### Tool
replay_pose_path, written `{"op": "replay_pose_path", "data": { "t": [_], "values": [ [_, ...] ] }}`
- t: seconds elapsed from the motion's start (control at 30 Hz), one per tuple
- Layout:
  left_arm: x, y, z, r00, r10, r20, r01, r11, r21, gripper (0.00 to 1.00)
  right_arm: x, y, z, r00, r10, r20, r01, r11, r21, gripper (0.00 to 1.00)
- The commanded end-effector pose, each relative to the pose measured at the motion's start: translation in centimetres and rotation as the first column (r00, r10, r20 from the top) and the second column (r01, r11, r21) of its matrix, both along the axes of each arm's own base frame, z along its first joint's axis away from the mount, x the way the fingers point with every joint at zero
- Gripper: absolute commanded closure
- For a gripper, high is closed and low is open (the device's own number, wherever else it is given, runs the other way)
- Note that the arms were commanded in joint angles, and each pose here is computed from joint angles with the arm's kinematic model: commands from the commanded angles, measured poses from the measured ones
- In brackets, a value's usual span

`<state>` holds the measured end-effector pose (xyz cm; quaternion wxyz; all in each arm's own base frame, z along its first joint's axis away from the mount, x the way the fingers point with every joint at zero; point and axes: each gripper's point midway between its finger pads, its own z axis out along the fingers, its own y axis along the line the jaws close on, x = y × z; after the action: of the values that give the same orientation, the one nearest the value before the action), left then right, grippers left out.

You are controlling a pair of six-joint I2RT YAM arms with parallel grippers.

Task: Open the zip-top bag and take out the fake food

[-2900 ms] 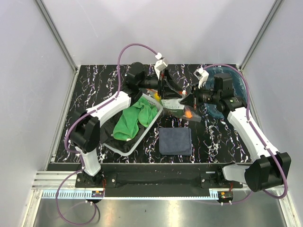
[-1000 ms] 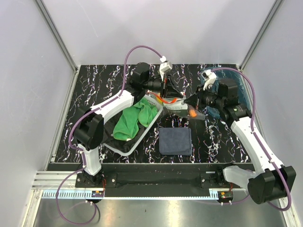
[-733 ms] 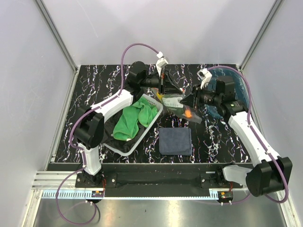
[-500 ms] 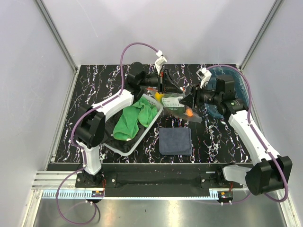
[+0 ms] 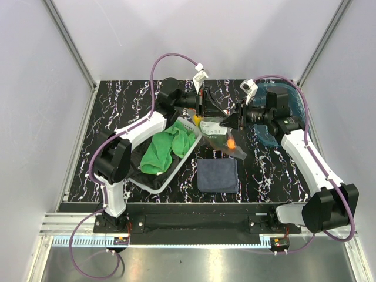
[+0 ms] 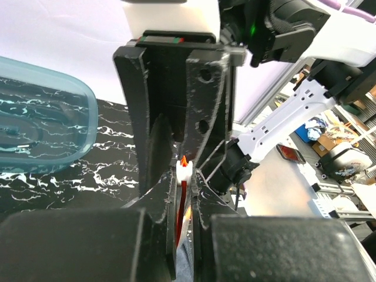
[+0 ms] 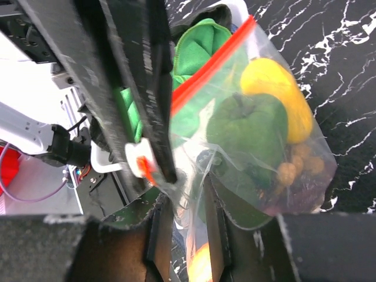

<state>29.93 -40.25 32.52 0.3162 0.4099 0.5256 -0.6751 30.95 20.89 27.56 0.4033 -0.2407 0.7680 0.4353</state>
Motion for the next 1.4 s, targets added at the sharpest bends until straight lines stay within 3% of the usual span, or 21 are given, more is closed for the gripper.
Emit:
{"op": "replay_pose_path", "data": {
  "t": [0.0, 0.13, 0.17, 0.2, 0.23, 0.27, 0.3, 0.43, 0.63, 0.8, 1.0, 1.07, 1.37],
  "values": [
    [0.0, -0.3, 1.1, 0.998, -0.008, 0.068, 0.008, 1.0, -0.005, 1.0, -0.1, 0.5, 3.4, 0.994, 0.047, 0.103, -0.052, 0.997, 0.051, 0.66],
    [0.4, -0.4, 1.3, 0.996, 0.005, 0.089, -0.005, 1.0, 0.005, 1.0, -0.4, 0.8, 3.5, 0.993, 0.066, 0.099, -0.074, 0.995, 0.071, 0.76],
    [0.6, -0.5, 0.8, 0.998, 0.009, 0.066, -0.011, 1.0, 0.029, 1.0, -0.5, 0.9, 3.4, 0.992, 0.079, 0.094, -0.087, 0.993, 0.078, 0.94],
    [0.9, -0.6, 1.2, 0.997, 0.021, 0.077, -0.023, 0.999, 0.026, 0.97, -0.5, 1.0, 3.4, 0.992, 0.08, 0.094, -0.088, 0.993, 0.079, 1.0],
    [1.1, -0.6, 1.2, 0.996, 0.028, 0.09, -0.031, 0.999, 0.027, 0.93, -0.6, 1.0, 3.4, 0.993, 0.081, 0.088, -0.088, 0.993, 0.081, 1.0],
    [1.2, -0.6, 1.0, 0.997, 0.037, 0.073, -0.04, 0.998, 0.04, 0.79, -0.5, 0.9, 3.4, 0.992, 0.08, 0.092, -0.088, 0.993, 0.08, 1.0],
    [1.6, -0.6, 1.2, 0.995, 0.056, 0.077, -0.059, 0.997, 0.04, 0.72, -0.7, 0.9, 3.5, 0.992, 0.08, 0.096, -0.088, 0.993, 0.079, 1.0],
    [2.0, 0.1, 1.1, 0.993, 0.075, 0.088, -0.08, 0.995, 0.053, 0.56, -0.7, 0.7, 2.8, 0.995, 0.06, 0.079, -0.066, 0.995, 0.073, 1.0],
    [2.2, 0.5, 1.2, 0.995, 0.064, 0.083, -0.069, 0.996, 0.063, 0.61, -1.0, 0.8, 2.6, 0.995, 0.076, 0.07, -0.082, 0.993, 0.083, 1.0],
    [1.4, 0.6, 1.9, 0.996, 0.046, 0.078, -0.048, 0.999, 0.017, 0.54, -1.0, 0.9, 2.7, 0.994, 0.081, 0.072, -0.087, 0.993, 0.083, 1.0],
    [0.9, 0.5, 2.6, 0.996, 0.02, 0.086, -0.019, 1.0, -0.012, 0.52, -1.0, 0.9, 2.7, 0.994, 0.081, 0.074, -0.087, 0.993, 0.084, 1.0],
    [0.6, 0.5, 2.5, 0.996, 0.005, 0.088, -0.004, 1.0, -0.01, 0.6, -0.9, 0.9, 2.7, 0.994, 0.079, 0.071, -0.085, 0.993, 0.085, 1.0],
    [0.2, 0.6, 2.0, 0.996, -0.019, 0.091, 0.02, 1.0, -0.004, 0.69, -0.8, 0.9, 2.9, 0.995, 0.075, 0.072, -0.081, 0.993, 0.086, 1.0]
  ]
}}
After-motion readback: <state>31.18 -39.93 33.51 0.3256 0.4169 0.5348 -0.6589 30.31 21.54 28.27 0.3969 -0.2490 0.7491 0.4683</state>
